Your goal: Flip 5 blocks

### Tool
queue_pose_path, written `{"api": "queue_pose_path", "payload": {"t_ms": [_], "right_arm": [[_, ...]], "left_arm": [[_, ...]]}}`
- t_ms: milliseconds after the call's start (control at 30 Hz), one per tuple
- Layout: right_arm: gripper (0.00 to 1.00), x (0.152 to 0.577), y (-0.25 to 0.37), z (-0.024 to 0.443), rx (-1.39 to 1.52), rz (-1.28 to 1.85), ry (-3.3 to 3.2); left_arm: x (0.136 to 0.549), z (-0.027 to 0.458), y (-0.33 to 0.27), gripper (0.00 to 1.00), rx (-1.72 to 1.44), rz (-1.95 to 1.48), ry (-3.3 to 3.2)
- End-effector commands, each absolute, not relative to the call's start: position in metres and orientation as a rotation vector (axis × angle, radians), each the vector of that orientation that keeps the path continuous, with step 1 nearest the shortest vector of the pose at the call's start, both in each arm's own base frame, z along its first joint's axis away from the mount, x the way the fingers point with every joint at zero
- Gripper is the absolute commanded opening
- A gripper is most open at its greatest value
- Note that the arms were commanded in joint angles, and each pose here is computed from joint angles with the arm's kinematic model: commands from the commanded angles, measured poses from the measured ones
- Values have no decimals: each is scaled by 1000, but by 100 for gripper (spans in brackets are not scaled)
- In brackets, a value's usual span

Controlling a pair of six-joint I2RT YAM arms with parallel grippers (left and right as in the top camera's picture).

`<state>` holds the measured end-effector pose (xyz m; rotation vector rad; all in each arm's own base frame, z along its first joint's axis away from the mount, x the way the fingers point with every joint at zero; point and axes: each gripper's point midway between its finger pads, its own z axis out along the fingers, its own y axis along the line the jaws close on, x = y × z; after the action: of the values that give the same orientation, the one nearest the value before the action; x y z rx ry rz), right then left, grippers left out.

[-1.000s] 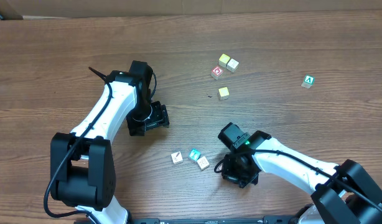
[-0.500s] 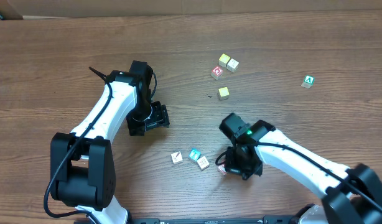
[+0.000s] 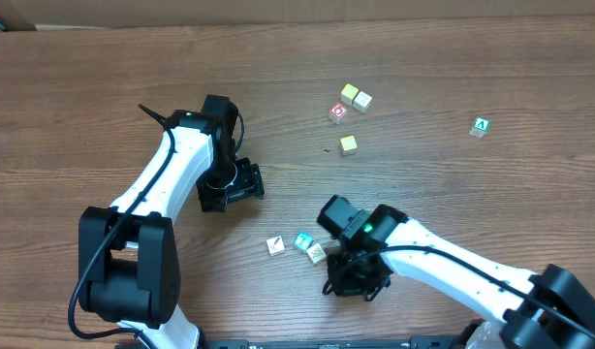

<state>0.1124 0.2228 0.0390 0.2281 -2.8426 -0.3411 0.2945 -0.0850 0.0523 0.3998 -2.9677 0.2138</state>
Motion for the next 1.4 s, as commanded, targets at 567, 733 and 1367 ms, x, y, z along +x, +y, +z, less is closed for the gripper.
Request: {"api": "queue_pose_path", "payload": {"t_ms": [567, 733, 1367], "right_arm": [[11, 167, 223, -4, 117, -382, -2903], [11, 173, 228, 1, 133, -405, -2917], [100, 263, 192, 123, -205, -178, -3244]], "left_arm": [[288, 49, -81, 76, 390, 185, -2941], [289, 49, -82, 76, 394, 187, -2944], [283, 50, -111, 71, 231, 254, -2948]]}}
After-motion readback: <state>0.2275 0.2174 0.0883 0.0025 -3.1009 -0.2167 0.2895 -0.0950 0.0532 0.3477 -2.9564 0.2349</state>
